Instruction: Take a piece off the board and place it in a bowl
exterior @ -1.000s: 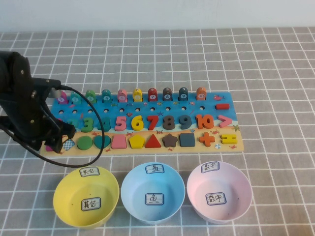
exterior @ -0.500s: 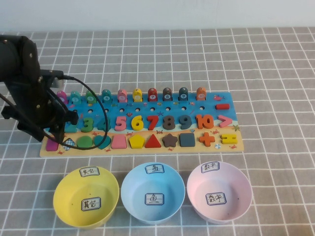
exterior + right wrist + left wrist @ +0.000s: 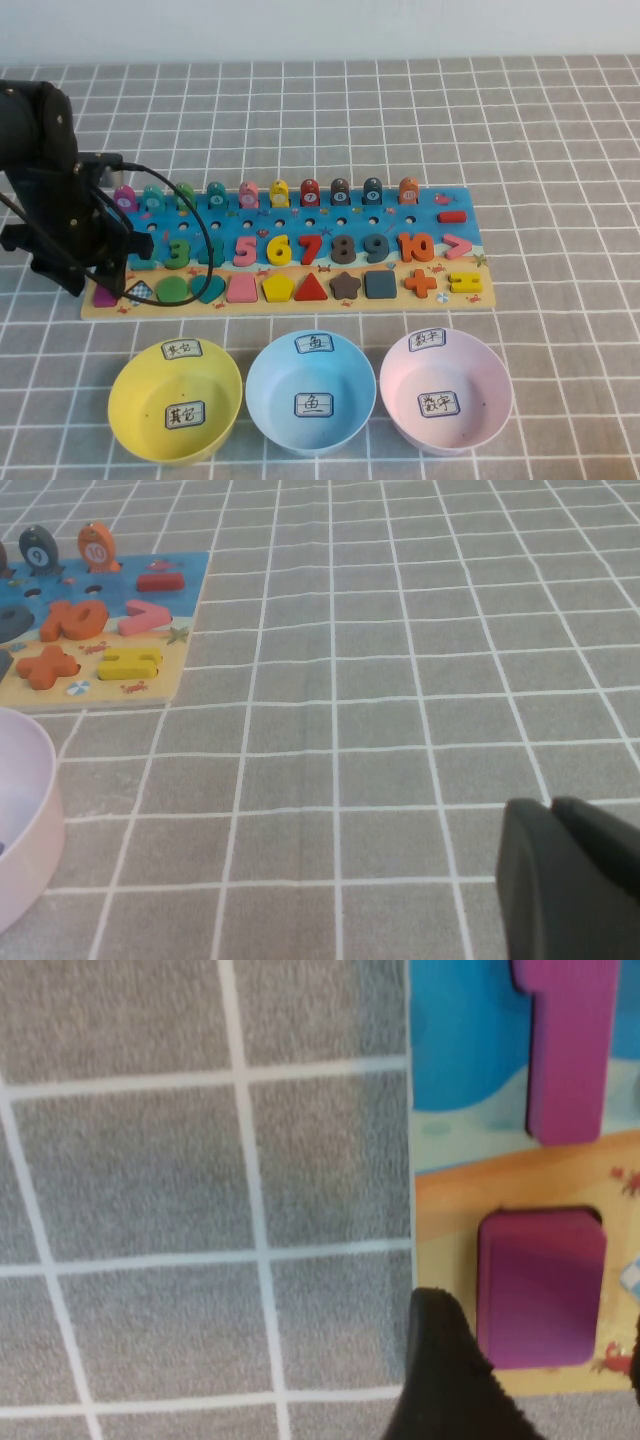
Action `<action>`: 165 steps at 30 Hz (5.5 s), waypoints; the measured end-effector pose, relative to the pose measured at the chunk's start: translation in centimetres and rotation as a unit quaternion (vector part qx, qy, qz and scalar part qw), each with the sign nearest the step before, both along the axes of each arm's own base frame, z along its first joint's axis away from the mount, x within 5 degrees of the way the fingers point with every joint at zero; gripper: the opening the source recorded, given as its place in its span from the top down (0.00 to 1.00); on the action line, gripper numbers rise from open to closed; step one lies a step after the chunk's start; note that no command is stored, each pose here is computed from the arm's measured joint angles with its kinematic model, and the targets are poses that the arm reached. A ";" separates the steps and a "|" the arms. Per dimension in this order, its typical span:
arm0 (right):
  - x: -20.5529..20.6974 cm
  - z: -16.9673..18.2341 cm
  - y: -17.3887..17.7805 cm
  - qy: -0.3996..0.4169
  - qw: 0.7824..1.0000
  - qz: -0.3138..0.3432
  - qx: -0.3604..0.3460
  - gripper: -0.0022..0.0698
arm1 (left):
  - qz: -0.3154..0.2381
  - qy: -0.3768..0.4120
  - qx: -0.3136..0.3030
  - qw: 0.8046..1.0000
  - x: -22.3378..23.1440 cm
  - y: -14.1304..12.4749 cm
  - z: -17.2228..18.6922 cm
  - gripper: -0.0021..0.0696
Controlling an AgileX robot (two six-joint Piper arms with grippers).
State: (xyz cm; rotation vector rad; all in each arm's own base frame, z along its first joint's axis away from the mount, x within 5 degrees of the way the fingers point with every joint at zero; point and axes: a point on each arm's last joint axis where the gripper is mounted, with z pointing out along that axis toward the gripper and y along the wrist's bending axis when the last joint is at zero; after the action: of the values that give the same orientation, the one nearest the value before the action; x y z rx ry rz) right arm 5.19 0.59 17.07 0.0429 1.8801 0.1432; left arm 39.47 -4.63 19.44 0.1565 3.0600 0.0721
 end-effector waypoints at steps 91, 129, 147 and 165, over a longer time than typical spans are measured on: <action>0.0 0.0 0.0 0.000 1.000 0.000 0.000 1.00 | -0.105 -0.241 -0.144 0.954 -24.1 -4.9 6.7 0.71; 0.0 0.0 0.0 0.000 1.000 0.000 0.000 1.00 | -0.101 -0.152 -0.102 0.978 -19.8 -7.9 0.1 0.71; 0.0 0.0 0.0 0.000 1.000 0.000 0.000 1.00 | -0.110 -0.154 -0.092 0.978 -19.3 -8.0 0.9 0.47; 0.0 0.0 0.0 0.000 1.000 0.000 0.000 1.00 | -0.130 -0.375 -0.165 0.903 -25.1 -3.9 10.4 0.97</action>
State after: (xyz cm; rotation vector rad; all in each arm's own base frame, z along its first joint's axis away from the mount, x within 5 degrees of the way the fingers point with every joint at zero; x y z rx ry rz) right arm 5.19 0.59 17.07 0.0429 1.8801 0.1432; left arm 14.40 -8.52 29.80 0.4028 2.2143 -0.3239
